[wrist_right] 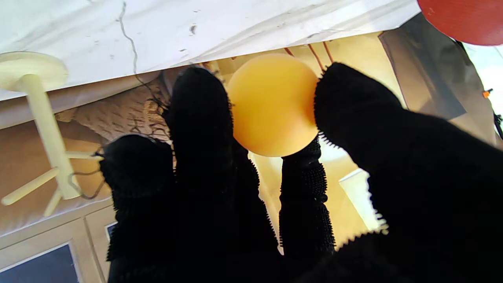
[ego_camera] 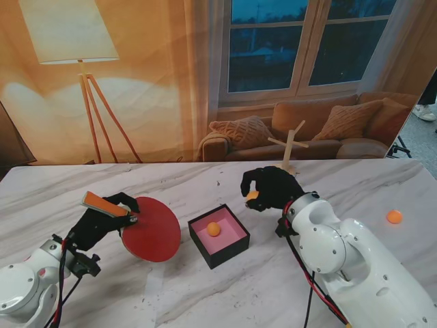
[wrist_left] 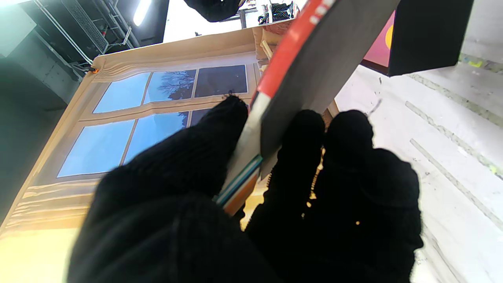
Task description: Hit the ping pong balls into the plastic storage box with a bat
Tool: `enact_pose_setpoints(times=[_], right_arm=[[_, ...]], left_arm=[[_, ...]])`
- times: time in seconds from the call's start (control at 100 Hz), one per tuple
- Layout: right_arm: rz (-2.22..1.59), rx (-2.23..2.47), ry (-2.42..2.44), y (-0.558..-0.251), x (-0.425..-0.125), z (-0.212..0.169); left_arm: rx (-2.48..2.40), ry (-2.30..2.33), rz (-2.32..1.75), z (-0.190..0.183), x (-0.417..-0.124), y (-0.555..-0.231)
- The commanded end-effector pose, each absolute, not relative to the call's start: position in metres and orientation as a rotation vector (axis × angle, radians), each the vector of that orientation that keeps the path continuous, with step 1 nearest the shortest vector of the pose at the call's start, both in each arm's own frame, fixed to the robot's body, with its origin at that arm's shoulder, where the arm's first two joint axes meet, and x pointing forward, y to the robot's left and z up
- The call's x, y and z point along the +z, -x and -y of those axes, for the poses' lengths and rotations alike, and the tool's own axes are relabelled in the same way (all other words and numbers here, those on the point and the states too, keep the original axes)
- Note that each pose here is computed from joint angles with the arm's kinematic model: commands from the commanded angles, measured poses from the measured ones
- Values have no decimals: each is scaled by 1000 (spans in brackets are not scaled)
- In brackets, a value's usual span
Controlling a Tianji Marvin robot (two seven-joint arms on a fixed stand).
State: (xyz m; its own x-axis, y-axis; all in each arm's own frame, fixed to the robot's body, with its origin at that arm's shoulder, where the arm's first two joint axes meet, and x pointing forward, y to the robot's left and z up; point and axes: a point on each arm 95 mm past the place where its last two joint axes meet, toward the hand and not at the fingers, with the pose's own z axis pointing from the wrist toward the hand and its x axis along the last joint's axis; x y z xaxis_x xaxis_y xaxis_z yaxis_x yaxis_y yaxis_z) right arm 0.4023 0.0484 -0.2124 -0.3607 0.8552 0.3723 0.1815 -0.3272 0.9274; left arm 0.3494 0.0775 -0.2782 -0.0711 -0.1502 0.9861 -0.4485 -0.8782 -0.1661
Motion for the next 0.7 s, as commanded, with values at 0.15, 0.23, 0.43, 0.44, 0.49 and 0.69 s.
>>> enact_pose_setpoints(times=[0.15,0.23,0.43,0.44,0.49,0.69], right_arm=[[-1404,1839,-1348,-399,-198,-81],[-1409,1866,-1353,-398,-196,-91],[-1408,1924,-1350,-398,-188,-110],[-1407,1926,-1350,-398,-187,-110],[-1404,1938,-1350,-398,-184,-114],[-1375,1999,-1379,-398,-173,-129]], left_arm=[[2007,-1996,693,-80,-279,-341],[2001,-2007,698,-83,-282,-338],[1994,-2019,672,-90,-288,-334],[1993,-2020,669,-90,-288,-334],[1992,-2026,659,-91,-290,-334],[2017,-2046,588,-90,-294,-335]])
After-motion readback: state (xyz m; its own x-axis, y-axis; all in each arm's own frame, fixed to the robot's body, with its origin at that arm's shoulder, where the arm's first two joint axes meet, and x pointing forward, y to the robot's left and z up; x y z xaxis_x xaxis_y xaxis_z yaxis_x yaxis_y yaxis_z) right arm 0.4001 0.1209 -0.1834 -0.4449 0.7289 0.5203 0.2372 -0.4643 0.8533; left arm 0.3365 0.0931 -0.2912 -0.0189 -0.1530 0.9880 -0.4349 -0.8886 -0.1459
